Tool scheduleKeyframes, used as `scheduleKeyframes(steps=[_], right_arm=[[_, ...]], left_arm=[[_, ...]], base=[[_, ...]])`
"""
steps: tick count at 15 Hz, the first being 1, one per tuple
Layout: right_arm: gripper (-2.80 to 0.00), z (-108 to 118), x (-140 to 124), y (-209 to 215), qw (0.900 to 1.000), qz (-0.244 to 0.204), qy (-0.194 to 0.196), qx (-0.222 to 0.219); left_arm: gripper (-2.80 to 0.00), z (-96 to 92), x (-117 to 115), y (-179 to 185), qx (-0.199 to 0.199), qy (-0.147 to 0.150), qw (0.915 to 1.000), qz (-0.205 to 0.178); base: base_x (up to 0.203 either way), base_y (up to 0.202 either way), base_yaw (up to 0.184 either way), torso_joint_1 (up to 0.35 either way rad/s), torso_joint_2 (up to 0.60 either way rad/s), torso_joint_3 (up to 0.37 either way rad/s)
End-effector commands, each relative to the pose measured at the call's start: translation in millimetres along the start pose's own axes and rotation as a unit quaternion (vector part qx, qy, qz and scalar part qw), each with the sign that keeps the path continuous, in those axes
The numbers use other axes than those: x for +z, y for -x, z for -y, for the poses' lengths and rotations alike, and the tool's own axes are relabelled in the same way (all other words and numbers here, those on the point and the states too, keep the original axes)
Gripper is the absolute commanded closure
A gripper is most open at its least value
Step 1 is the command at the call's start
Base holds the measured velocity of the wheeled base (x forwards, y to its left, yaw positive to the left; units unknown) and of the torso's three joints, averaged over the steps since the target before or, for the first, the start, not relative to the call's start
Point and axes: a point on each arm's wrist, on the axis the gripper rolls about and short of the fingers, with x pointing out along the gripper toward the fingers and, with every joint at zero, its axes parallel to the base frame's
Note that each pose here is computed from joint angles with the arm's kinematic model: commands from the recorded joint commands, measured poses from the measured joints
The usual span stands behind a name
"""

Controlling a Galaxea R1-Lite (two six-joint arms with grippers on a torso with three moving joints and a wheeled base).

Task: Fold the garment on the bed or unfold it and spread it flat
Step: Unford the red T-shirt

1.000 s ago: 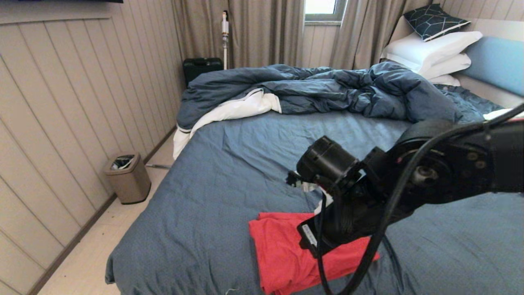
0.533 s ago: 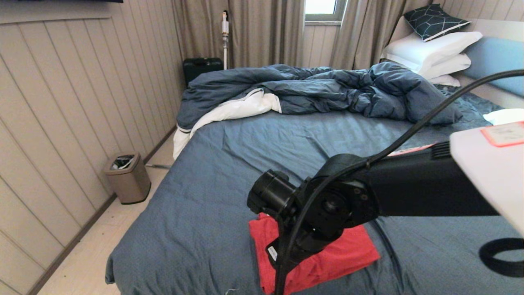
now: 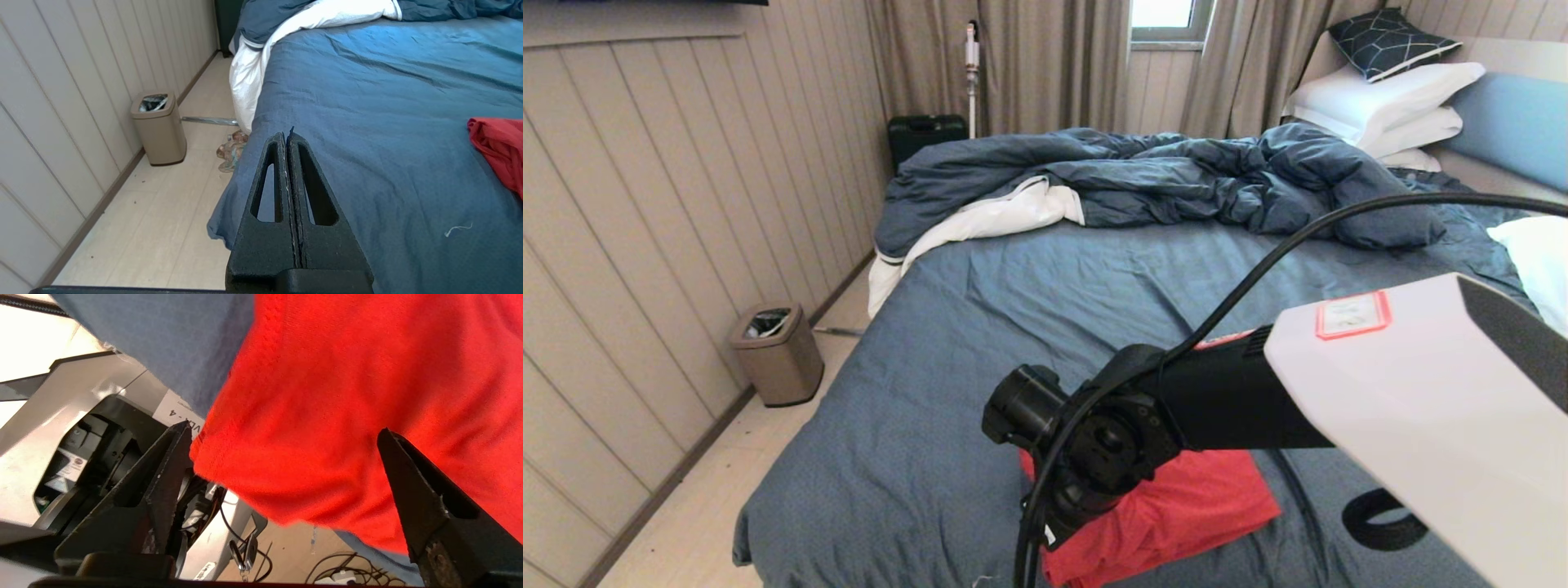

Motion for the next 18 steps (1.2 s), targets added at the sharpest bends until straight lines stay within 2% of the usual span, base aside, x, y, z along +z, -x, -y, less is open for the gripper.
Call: scheduleKeyframes(steps=[1,3,6,7,14,18], right_arm=[[-2.80,-1,-1,-14,1.000,-0.015,0.001,-0.008],[-2.80,-1,-1,-23,0.999,-0.020,0.003,-0.026],[-2.80,0,4,-23,1.000,-0.013,0.001,-0.028],[0.00,1,3,-25,0.999,-0.017,0.005,-0.031],[0.00,3,2,-23,0.999,-0.015,0.009,-0.037],[0.00,31,6,3,0.999,0.009,-0.023,-0.041]], left_arm=[[0.00,0.0,0,0,0.000,0.000,1.0000,0.000],[0.00,0.0,0,0,0.000,-0.001,1.0000,0.000],[0.00,0.0,0,0,0.000,-0.001,1.0000,-0.001],[0.00,0.0,0,0,0.000,-0.001,1.0000,-0.001],[0.00,0.1,0,0,-0.001,-0.001,1.0000,-0.003],[0.00,0.0,-1,0,0.000,-0.002,1.0000,-0.004]], base=[[0.000,0.000,0.000,0.000,0.00,0.000],[0.000,0.000,0.000,0.000,0.00,0.000],[0.000,0.000,0.000,0.000,0.00,0.000],[0.000,0.000,0.000,0.000,0.00,0.000],[0.000,0.000,0.000,0.000,0.00,0.000],[0.000,0.000,0.000,0.000,0.00,0.000]])
